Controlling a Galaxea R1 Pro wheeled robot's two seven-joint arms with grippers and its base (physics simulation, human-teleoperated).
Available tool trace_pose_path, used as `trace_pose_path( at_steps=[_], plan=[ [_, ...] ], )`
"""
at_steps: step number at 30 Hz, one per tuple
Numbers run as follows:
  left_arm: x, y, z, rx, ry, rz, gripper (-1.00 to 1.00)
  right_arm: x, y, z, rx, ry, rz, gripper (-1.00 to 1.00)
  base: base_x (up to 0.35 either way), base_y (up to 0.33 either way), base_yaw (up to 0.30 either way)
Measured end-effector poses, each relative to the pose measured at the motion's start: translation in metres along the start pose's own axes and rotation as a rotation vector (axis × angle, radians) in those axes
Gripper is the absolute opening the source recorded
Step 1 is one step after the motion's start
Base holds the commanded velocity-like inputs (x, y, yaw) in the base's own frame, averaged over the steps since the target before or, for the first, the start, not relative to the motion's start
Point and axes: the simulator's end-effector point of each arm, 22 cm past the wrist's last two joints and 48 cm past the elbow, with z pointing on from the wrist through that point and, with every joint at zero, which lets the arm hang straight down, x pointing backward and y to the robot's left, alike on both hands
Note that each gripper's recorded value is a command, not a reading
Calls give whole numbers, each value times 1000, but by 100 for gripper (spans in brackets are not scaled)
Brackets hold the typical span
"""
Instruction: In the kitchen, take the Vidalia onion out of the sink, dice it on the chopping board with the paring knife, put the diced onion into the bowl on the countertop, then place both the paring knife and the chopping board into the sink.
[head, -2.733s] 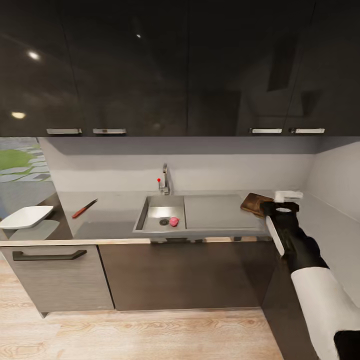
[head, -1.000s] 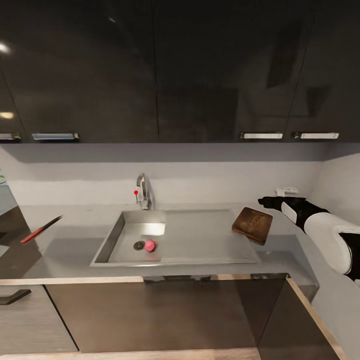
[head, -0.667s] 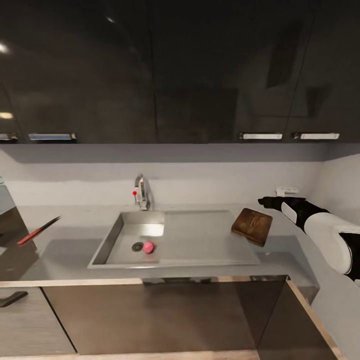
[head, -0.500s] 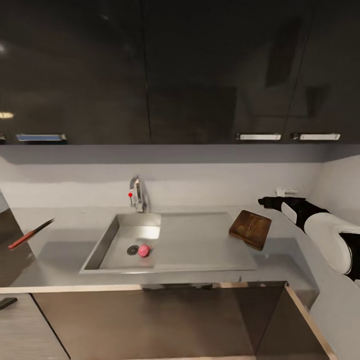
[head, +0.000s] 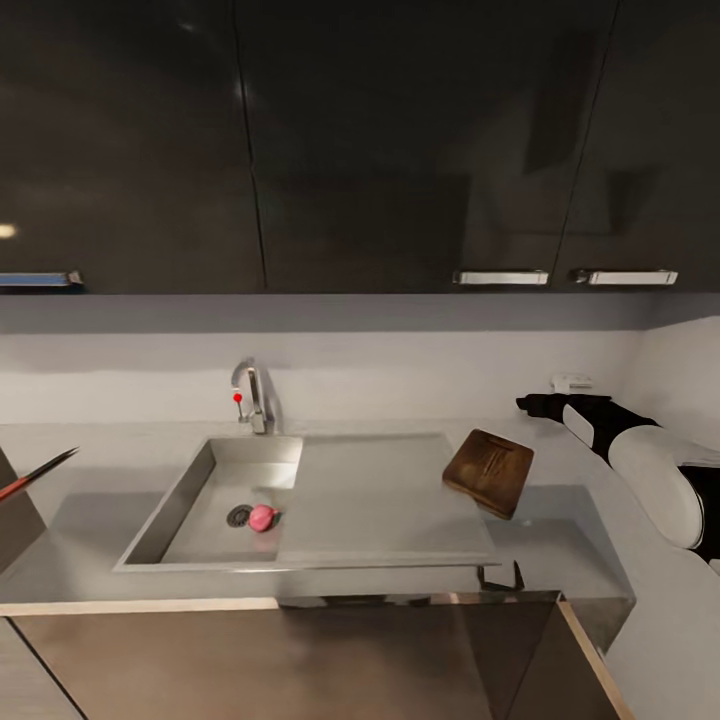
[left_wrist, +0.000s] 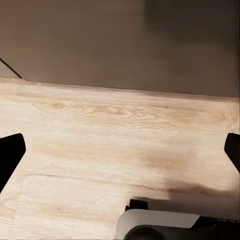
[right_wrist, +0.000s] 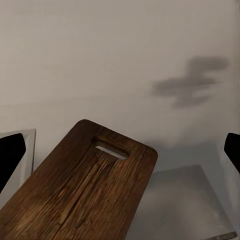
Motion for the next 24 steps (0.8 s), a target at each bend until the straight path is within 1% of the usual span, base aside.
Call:
trace_pose_path(
  at_steps=[3, 4, 6, 8, 10, 15, 19, 22, 24],
  plan=[
    [33, -1, -11, 0, 75, 4, 100, 0, 0, 0, 0, 0, 0, 100, 7, -10, 0],
    [48, 0, -17, -2, 111, 6, 100, 0, 0, 0, 0, 1, 0, 100, 4, -5, 0],
    [68, 2, -25, -5, 157, 9, 100, 0, -1, 0, 1, 1, 0, 100, 2, -3, 0],
    [81, 5, -32, -8, 189, 13, 100, 0, 0, 0, 0, 0, 2, 100, 0, -1, 0],
    [87, 9, -34, -14, 202, 15, 100, 0, 0, 0, -1, 0, 2, 100, 0, 0, 0],
    [86, 14, -35, -23, 198, 13, 100, -1, 2, 0, -3, -2, 2, 100, 0, 0, 0],
    [80, 14, -33, -25, 172, 11, 100, -8, 2, 0, -4, -36, -1, 100, 0, 0, 0],
    [69, 13, -31, -22, 119, 11, 100, -13, 2, 0, -3, -56, -3, 100, 0, 0, 0],
    [53, 13, -31, -23, 47, 10, 100, -14, 2, 0, -4, -62, -3, 100, 0, 0, 0]
  ],
)
